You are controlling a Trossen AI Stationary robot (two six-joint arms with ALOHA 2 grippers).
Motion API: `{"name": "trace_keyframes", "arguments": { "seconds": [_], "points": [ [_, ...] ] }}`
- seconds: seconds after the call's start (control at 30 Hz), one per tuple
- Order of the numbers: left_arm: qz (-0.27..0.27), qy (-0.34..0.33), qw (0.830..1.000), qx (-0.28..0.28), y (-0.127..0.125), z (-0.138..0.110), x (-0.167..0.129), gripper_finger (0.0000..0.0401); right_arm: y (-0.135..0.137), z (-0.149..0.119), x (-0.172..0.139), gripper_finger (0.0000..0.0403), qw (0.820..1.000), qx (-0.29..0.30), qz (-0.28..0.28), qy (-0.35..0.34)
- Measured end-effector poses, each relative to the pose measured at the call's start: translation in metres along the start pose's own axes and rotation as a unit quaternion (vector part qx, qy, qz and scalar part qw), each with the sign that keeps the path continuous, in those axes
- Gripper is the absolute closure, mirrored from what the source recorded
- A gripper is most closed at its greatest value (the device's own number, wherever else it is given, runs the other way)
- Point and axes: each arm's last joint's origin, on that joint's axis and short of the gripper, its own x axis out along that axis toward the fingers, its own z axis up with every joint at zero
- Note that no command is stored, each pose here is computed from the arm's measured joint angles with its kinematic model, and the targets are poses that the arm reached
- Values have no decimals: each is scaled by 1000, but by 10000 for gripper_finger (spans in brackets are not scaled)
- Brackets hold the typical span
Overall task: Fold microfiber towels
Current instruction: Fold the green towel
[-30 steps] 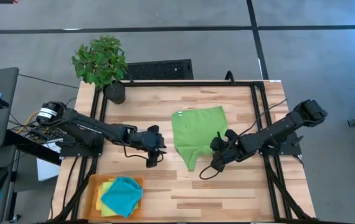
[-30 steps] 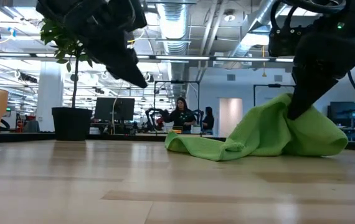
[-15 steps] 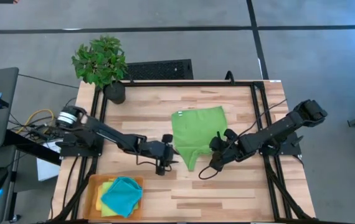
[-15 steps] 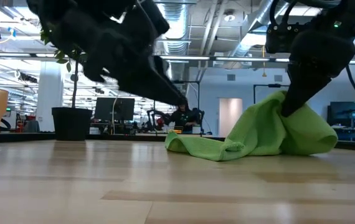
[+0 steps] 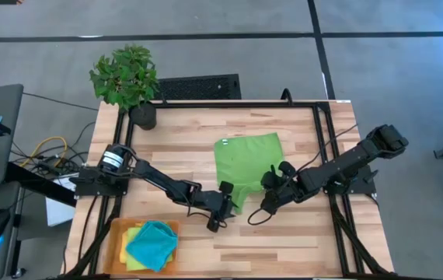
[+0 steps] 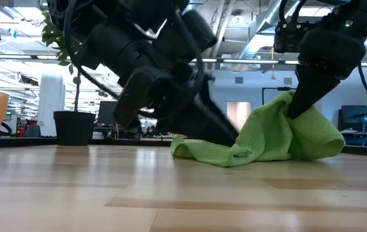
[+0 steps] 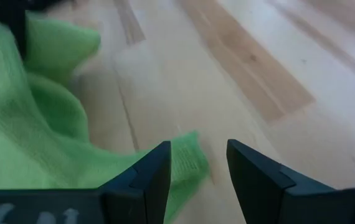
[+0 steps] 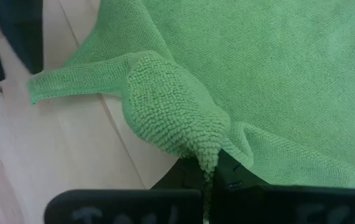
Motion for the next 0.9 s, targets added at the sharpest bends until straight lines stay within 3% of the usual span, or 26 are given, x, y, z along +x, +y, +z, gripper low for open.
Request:
{"name": "trace_keyframes", "arguments": {
  "seconds": [0.9],
  "points": [
    [41, 36, 998, 14, 0, -16, 16, 251, 1, 2, 0, 390, 1000, -7, 7, -8]
  ]
}}
